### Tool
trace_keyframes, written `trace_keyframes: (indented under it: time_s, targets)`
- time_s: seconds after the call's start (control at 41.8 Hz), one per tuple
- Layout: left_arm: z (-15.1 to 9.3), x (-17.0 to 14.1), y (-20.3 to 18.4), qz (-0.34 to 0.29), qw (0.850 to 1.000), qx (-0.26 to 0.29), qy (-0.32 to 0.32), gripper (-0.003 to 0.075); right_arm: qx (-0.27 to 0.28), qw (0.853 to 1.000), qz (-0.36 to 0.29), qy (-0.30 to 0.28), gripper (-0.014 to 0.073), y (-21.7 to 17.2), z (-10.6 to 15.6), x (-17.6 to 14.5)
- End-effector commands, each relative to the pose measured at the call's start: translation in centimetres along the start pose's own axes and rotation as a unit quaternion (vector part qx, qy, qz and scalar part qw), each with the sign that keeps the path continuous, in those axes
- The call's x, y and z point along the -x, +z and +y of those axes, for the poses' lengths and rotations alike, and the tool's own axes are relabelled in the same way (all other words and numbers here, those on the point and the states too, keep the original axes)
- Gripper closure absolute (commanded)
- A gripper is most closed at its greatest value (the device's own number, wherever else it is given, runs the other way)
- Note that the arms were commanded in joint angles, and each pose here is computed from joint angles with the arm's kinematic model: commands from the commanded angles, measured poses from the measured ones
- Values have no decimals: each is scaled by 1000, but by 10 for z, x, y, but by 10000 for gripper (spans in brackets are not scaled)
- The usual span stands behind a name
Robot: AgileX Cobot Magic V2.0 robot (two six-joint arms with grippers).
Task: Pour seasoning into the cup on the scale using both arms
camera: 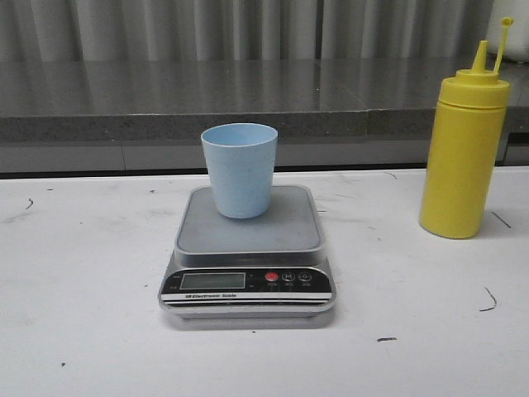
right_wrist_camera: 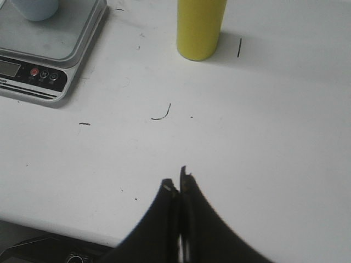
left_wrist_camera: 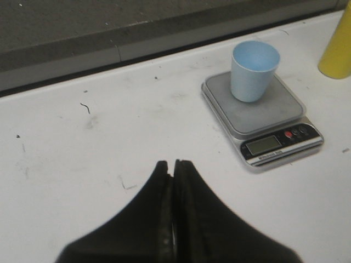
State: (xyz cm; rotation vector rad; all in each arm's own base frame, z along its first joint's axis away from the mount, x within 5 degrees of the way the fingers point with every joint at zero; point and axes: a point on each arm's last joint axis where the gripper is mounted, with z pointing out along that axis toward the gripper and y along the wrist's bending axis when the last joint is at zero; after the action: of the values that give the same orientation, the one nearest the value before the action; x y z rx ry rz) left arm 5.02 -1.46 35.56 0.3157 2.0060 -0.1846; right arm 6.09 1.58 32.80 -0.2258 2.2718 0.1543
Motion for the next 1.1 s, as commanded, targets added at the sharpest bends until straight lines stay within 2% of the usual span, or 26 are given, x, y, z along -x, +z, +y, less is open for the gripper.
trace_keyframes:
  time_s: [0.0, 0.191, 0.478, 0.789, 1.076]
  targets:
    - [3, -1, 1, -107, 994, 23, -6, 740, 0, 999, -40, -6, 664, -7, 0, 12]
    - [8, -44, 21, -196, 977, 80, -19, 740, 0, 999, -40, -6, 664, -7, 0, 12]
    - [10, -98, 47, -255, 960, 104, -47, 740, 0, 999, -40, -6, 664, -7, 0, 12]
    - [12, -127, 62, -312, 940, 125, -50, 740, 0, 999, -40, -6, 664, -7, 0, 12]
    - [14, -129, 63, -304, 941, 137, -56, 740, 0, 999, -40, -6, 664, -7, 0, 12]
